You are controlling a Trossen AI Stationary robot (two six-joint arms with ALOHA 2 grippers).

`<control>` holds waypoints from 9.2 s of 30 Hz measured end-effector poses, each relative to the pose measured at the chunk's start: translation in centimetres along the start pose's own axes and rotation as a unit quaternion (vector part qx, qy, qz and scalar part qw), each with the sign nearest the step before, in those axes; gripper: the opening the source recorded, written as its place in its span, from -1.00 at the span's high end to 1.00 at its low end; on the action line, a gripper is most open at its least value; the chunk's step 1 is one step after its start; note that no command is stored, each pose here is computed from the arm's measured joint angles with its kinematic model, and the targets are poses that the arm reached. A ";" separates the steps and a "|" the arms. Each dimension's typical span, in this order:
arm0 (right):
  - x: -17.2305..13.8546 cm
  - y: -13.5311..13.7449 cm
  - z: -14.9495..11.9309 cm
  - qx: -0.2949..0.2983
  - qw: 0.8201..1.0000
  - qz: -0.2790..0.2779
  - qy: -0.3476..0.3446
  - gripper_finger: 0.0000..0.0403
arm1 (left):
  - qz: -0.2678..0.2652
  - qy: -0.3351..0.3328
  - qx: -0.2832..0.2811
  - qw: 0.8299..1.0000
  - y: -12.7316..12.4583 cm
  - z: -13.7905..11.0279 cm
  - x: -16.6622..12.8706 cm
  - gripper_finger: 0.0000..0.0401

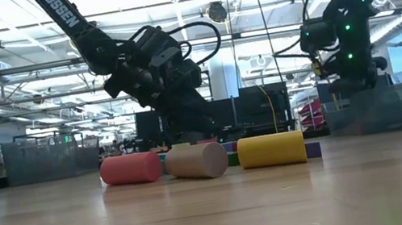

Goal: Sort blocks by size
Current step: Put the green half circle block into the right black bin, then put the red half circle block into the right black bin

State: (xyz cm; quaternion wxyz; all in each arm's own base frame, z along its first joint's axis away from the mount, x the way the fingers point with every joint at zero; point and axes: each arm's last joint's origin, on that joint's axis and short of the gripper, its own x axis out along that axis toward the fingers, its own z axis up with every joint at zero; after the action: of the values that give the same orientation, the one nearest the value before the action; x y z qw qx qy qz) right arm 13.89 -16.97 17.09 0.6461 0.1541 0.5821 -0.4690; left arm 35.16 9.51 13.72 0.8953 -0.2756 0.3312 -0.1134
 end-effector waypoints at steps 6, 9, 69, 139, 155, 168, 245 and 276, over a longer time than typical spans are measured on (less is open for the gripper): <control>0.6 0.2 0.4 -0.009 1.000 -0.007 -0.005 0.30 | 0.001 0.005 -0.003 1.000 0.0 -0.1 0.0 0.12; 0.5 0.1 0.7 -0.005 1.000 -0.008 -0.021 0.23 | 0.002 0.008 -0.002 1.000 0.1 -0.2 0.0 0.12; -5.5 19.7 -5.5 -0.330 0.803 0.354 -0.349 0.18 | 0.217 0.017 0.255 0.942 -5.4 -3.1 5.6 0.12; -9.0 15.3 -3.4 -0.224 0.883 0.251 -0.327 0.41 | 0.299 0.021 0.214 0.930 -9.7 -3.1 3.2 0.12; -7.9 6.0 -3.1 -0.074 0.966 0.088 -0.231 0.41 | 0.329 0.037 0.193 0.924 -9.4 -3.6 3.0 0.12; -5.8 2.2 -2.1 0.000 0.984 0.030 -0.178 0.40 | 0.329 0.034 0.182 0.926 -9.4 -3.6 3.0 0.12; -6.1 1.5 -1.2 -0.016 0.960 0.183 -0.211 0.09 | 0.340 0.267 0.080 0.898 -7.4 -6.0 -3.2 0.12; -6.1 1.5 -1.1 -0.020 0.960 0.182 -0.212 0.09 | 0.328 0.244 0.047 0.912 -5.5 -7.3 -3.0 0.30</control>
State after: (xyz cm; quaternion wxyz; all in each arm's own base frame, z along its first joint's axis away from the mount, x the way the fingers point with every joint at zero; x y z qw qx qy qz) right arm 15.11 -12.72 21.75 0.8321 0.1415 0.4030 -0.3539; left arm 28.04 3.09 13.82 0.7855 -0.0732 0.6051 0.1072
